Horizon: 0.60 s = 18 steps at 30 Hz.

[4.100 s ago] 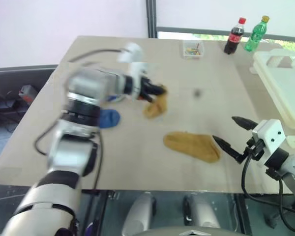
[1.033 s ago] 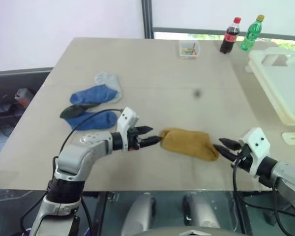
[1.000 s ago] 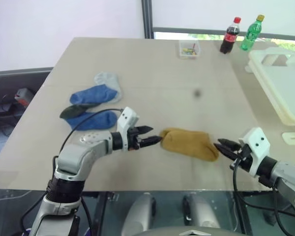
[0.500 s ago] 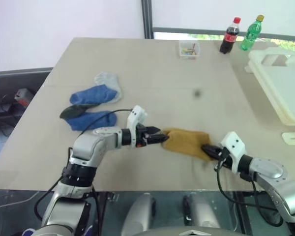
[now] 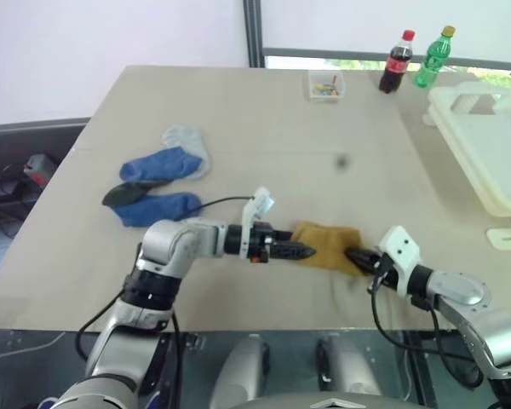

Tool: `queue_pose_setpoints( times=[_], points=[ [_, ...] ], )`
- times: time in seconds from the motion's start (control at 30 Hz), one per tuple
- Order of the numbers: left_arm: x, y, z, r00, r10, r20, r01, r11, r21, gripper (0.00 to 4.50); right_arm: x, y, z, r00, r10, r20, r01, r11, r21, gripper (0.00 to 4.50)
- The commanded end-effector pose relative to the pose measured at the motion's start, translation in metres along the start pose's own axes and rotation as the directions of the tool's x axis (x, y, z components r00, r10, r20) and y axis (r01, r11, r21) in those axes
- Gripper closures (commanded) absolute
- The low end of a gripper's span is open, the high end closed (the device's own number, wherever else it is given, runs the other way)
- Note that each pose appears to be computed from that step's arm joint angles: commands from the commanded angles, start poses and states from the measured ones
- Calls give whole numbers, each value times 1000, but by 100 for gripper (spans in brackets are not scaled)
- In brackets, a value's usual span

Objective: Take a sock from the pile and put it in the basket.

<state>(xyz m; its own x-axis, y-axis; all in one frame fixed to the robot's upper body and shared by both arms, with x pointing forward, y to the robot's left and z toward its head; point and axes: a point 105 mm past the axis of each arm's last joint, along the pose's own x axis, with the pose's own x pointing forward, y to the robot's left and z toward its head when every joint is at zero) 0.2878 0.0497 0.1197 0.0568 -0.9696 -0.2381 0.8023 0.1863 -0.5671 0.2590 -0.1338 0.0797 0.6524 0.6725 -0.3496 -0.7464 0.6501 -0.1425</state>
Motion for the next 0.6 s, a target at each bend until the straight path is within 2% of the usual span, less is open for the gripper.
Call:
queue_pose_setpoints(
  times=[0.03, 0.13, 0.4, 0.6],
  points=[
    [11, -11, 9, 997, -83, 4, 83, 996, 25, 95, -6, -1, 5, 1000, -24, 10, 24, 1000, 6, 438],
    [28, -19, 19, 987, -159, 5, 159, 987, 26, 95, -10, -1, 9, 999, -38, 17, 38, 999, 7, 438],
    [72, -32, 23, 954, -298, -22, 297, 955, -23, 95, -22, 0, 18, 996, -83, 36, 82, 996, 29, 438],
    [109, -3, -12, 975, -155, -157, 146, 987, -69, 95, -57, 2, 13, 987, -156, -24, 157, 987, 27, 438]
  ],
)
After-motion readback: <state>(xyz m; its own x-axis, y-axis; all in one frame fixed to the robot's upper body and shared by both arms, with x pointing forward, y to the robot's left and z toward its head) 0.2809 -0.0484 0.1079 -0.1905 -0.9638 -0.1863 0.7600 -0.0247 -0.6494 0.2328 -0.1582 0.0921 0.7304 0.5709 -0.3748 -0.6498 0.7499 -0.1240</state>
